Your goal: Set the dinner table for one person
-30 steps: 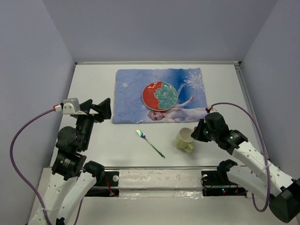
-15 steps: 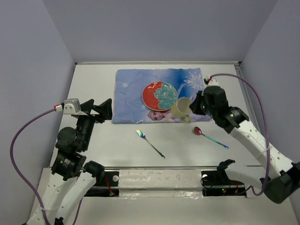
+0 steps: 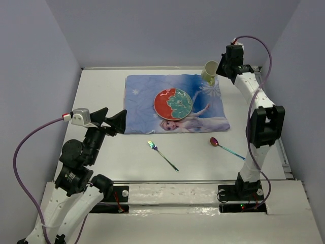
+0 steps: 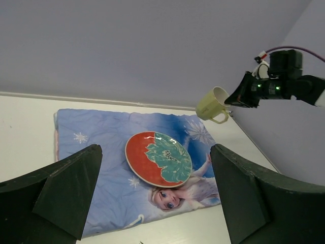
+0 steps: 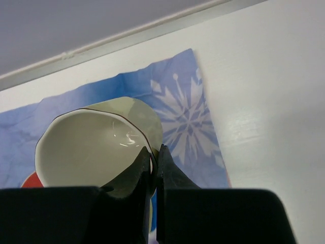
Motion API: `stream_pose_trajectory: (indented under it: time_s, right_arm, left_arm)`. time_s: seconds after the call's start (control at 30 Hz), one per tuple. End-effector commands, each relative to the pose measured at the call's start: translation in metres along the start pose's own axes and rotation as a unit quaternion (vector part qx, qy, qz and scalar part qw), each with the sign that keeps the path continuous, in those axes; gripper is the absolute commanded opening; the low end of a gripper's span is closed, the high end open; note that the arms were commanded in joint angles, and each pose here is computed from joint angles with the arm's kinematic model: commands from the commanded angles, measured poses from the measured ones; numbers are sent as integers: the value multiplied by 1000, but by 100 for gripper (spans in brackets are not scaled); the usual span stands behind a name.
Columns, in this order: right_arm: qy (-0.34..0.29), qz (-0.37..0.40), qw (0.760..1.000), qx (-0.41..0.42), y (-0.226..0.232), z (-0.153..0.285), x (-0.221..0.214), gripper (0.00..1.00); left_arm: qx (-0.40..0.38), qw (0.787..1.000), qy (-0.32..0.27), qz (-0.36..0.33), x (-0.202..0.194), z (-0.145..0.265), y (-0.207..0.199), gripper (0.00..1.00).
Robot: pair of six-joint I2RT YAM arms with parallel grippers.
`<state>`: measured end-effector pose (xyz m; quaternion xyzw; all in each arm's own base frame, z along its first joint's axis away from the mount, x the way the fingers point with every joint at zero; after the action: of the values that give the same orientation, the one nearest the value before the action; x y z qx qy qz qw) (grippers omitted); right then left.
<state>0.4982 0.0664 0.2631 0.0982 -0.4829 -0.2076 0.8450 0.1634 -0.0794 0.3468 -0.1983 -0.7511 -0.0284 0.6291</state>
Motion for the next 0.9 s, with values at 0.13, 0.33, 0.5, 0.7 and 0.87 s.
stream_pose_trajectory:
  time_s: [0.13, 0.33, 0.5, 0.7, 0.87]
  right_arm:
    - [-26, -16, 999, 24, 0, -34, 44, 0]
    - [-7, -16, 1000, -4, -17, -64, 34, 0]
    - [10, -28, 1000, -9, -29, -80, 26, 0]
    - [17, -32, 999, -21, -38, -96, 19, 0]
    - [27, -33, 999, -18, -38, -105, 14, 0]
  left_arm:
    - [-28, 999, -24, -3, 10, 0, -8, 99]
    - [-26, 999, -24, -7, 9, 0, -8, 99]
    - [-21, 1000, -21, -8, 8, -2, -7, 99]
    - [-17, 1000, -18, -9, 7, -3, -6, 99]
    - [-15, 1000, -16, -11, 6, -4, -5, 99]
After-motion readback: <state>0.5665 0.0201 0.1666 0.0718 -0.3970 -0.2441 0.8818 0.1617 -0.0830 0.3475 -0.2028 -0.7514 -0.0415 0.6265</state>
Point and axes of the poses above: each gripper's point midway between its finger pads, its own z axis back along the fingers, its own y axis along the line the jaws close on, x = y × z, the point moved 6 cm from there along z, back along the fingers, and after that the axes turned 9 degrees about -z, right-handed, at the moved point
